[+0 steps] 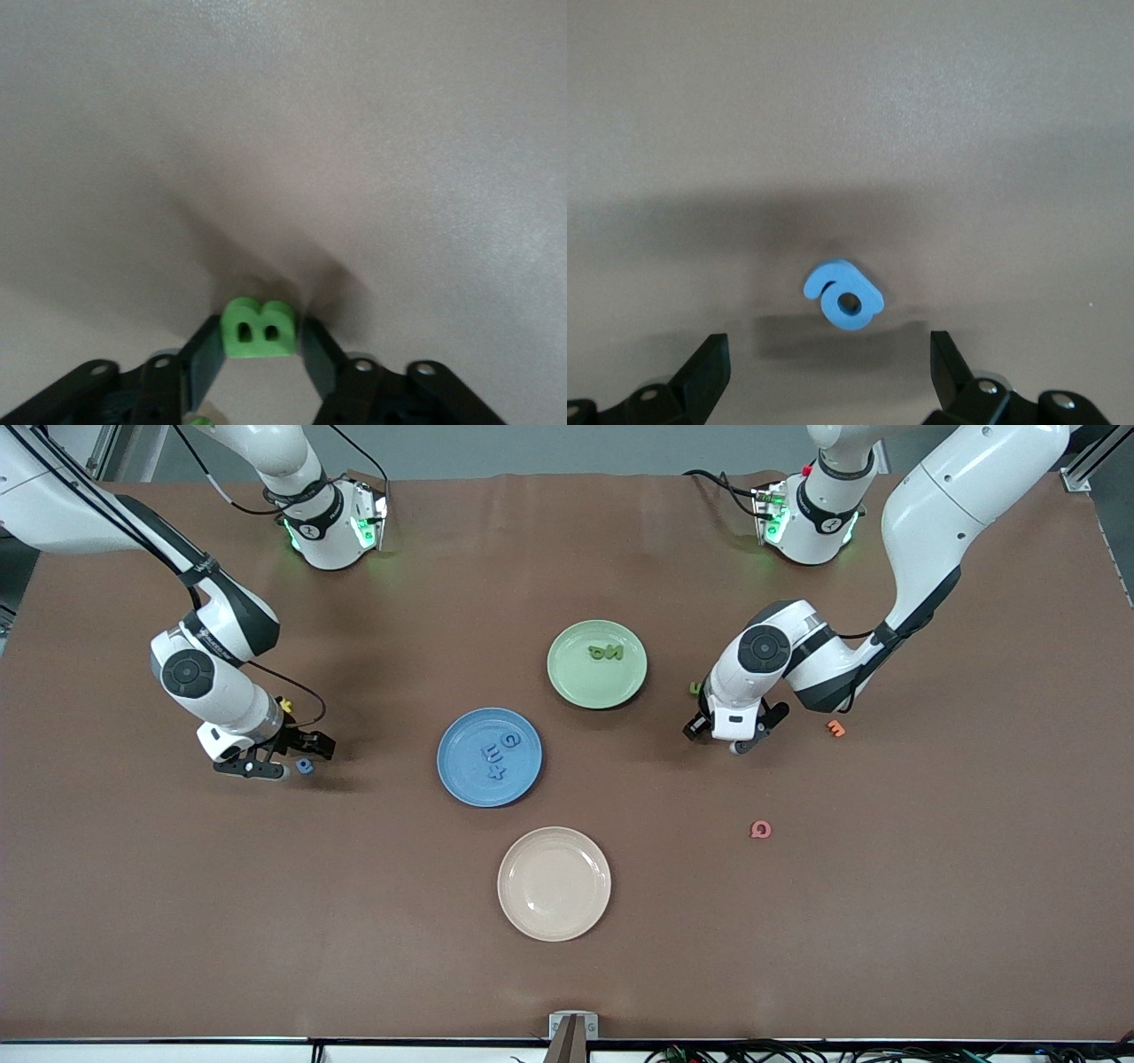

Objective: Sort letters by color into matching plates
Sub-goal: 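Grasp green B with the left gripper while the right gripper grasps blue e, then carry B to green plate with the left gripper while the right gripper carries e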

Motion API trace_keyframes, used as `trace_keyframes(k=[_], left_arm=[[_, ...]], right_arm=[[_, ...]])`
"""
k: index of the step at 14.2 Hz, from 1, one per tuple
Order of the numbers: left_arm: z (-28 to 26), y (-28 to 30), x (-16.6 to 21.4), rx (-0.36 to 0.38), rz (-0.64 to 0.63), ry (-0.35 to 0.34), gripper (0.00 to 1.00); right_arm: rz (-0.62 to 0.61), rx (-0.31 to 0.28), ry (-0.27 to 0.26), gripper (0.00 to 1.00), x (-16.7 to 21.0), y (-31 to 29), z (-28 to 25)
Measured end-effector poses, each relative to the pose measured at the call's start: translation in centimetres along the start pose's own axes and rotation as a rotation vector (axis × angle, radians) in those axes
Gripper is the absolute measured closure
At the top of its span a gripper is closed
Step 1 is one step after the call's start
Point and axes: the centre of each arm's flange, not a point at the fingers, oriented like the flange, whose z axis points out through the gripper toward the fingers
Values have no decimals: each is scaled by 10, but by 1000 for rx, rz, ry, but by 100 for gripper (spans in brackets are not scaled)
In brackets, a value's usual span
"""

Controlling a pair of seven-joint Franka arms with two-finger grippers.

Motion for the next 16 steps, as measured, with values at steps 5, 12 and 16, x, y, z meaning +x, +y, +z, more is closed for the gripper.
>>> trace_keyframes(k=[5, 12, 16], left_arm=[[-1, 0, -1, 0, 0, 2, 61], [-14, 11, -2, -32, 7, 10, 64], [-46, 36, -39, -65, 6, 2, 64]], right_arm=[[-22, -7, 27, 2, 14, 1, 10], [-24, -10, 34, 24, 18, 5, 9], [-23, -10, 32, 23, 17, 5, 9]])
